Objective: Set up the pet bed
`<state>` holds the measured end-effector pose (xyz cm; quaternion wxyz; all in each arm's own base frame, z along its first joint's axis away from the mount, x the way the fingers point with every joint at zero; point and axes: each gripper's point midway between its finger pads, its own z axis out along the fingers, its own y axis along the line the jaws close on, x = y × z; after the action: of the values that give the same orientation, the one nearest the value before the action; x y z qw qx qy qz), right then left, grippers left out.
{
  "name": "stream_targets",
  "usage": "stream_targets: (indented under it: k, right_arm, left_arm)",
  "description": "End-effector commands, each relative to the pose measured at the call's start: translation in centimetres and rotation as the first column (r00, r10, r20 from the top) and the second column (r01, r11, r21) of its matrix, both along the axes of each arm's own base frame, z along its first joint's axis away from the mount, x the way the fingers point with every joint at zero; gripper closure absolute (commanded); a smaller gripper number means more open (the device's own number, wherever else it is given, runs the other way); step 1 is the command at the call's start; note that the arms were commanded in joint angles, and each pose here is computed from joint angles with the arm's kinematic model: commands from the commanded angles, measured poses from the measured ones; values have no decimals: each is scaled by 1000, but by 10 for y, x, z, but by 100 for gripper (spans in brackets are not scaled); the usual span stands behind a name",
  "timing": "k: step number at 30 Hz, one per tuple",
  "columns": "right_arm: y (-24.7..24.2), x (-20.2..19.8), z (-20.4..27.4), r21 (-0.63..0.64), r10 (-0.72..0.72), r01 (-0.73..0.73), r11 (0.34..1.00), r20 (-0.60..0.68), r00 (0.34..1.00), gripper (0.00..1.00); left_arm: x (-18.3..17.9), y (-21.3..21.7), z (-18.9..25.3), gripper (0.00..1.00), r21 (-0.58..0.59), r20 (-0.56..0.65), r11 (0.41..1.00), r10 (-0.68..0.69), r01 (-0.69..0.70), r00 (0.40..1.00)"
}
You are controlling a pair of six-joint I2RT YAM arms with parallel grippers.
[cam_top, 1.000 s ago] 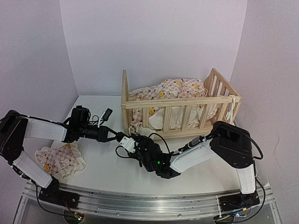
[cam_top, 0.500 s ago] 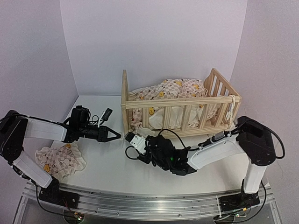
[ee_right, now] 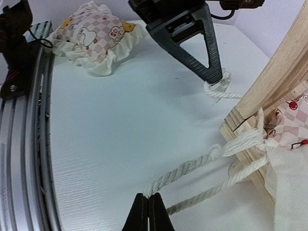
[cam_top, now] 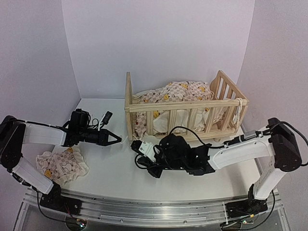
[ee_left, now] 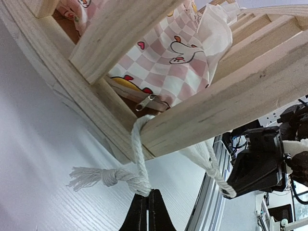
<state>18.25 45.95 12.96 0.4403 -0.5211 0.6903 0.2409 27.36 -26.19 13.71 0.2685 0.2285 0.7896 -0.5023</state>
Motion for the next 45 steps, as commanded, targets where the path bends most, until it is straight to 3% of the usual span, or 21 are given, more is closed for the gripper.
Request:
stream_targets:
  k: [1, 4, 8, 12, 16, 26, 28, 30, 32, 35, 38, 40, 41, 42, 44, 45]
  right_arm:
    - [7, -21, 55, 63, 119, -118, 991, -19, 993, 100]
    - [18, -18, 66, 80, 163, -163, 983, 5, 987, 100]
    - [42, -15, 95, 137, 255, -259, 956, 46, 966, 100]
    - [61, 1, 97, 148, 273, -279, 949, 59, 960, 100]
    - [78, 18, 86, 147, 220, -225, 963, 48, 974, 100]
    - [101, 57, 69, 225, -11, 17, 974, -28, 1000, 100]
    - [98, 61, 63, 226, -44, 52, 973, -43, 998, 100]
    - [95, 63, 58, 221, -65, 76, 972, -56, 996, 100]
    - [92, 63, 56, 220, -76, 90, 971, -69, 995, 100]
    - [86, 63, 57, 218, -84, 98, 971, -73, 994, 100]
    - [83, 61, 60, 218, -73, 87, 972, -67, 995, 100]
    - [81, 58, 58, 215, -63, 77, 974, -72, 995, 100]
    - [80, 57, 57, 215, -63, 77, 974, -74, 995, 100]
    - [78, 56, 58, 218, -65, 80, 973, -78, 995, 100]
    - [75, 55, 61, 236, -65, 82, 968, -77, 995, 100]
    - [75, 55, 63, 245, -62, 79, 966, -75, 995, 100]
  left_arm:
    - [5, 13, 8, 100, 28, 8, 999, 44, -44, 999]
    - [3, 17, 12, 100, 44, -44, 998, 42, -40, 998]
    - [-9, 27, 13, 100, 46, -204, 995, 91, -83, 975]
    - [-7, 31, -5, 100, 78, -233, 989, 140, -125, 962]
    - [-19, 28, -33, 100, 105, -258, 988, 136, -113, 956]
    - [-56, 7, -43, 100, 31, -243, 999, 1, 7, 970]
    - [-58, 7, -39, 92, 18, -232, 1000, -4, 8, 973]
    - [-57, 11, -35, 67, 34, -227, 999, 16, -8, 974]
    - [-52, 17, -28, 54, 72, -213, 997, 56, -41, 976]
    - [-51, 25, 0, 47, 76, -139, 995, 74, -64, 988]
    - [-62, 29, 38, 45, 55, 65, 998, 2, -6, 998]
    - [-75, 28, 64, 45, 65, 334, 992, -123, 107, 934]
    - [-82, 28, 72, 44, 105, 494, 980, -199, 170, 846]
    - [-85, 28, 76, 41, 172, 650, 961, -275, 215, 709]
    - [-78, 30, 65, 36, 301, 783, 932, -362, 201, 506]
    - [-68, 29, 56, 34, 353, 802, 920, -393, 174, 451]
